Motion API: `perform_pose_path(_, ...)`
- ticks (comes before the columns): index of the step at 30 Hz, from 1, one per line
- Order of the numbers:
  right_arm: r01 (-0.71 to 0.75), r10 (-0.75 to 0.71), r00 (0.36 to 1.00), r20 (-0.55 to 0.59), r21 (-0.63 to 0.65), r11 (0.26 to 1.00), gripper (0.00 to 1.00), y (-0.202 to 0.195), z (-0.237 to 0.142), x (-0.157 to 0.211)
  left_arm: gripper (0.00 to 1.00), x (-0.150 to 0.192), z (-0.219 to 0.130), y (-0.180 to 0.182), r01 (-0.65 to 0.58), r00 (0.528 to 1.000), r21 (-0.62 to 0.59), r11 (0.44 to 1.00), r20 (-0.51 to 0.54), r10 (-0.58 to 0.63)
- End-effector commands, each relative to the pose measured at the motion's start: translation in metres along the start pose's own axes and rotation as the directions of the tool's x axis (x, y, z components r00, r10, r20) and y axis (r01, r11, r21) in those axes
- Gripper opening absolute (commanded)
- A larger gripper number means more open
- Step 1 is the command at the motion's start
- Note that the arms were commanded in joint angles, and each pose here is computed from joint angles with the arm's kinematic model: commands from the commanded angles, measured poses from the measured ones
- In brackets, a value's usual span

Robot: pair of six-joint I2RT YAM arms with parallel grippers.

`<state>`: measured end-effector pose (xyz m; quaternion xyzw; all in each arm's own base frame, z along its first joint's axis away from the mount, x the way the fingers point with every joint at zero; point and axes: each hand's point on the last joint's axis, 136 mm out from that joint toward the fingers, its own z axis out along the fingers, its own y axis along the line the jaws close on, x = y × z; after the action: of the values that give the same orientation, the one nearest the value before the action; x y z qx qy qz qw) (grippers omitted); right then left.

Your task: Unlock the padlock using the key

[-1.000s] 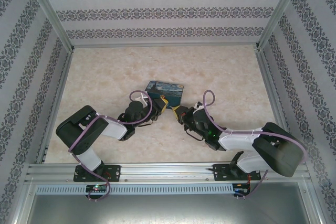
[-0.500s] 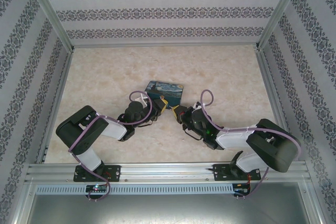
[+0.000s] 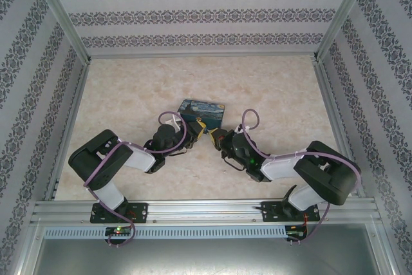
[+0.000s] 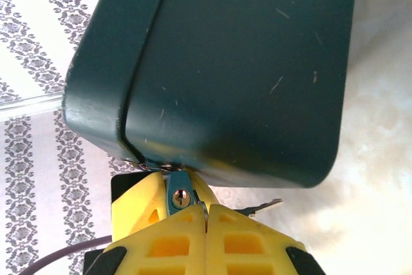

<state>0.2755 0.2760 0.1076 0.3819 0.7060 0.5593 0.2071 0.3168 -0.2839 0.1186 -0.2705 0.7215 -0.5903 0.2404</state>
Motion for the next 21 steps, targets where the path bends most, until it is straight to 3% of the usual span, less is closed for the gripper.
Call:
perform_pose_path(1, -0.02, 0.02, 1.0, 0.003, -0.085, 0.996, 0.0, 0.025, 0.004, 0.001, 0.0, 0.006, -0.002, -0.026, -0.015, 1.0, 0.104, 0.994, -0.014, 0.017)
perform_pose_path(21, 0.004, -0.004, 0.998, 0.057, -0.007, 1.0, 0.0, 0.0, -0.022, -0.013, 0.0, 0.006, -0.001, -0.018, -0.011, 1.0, 0.085, 0.996, -0.009, 0.012)
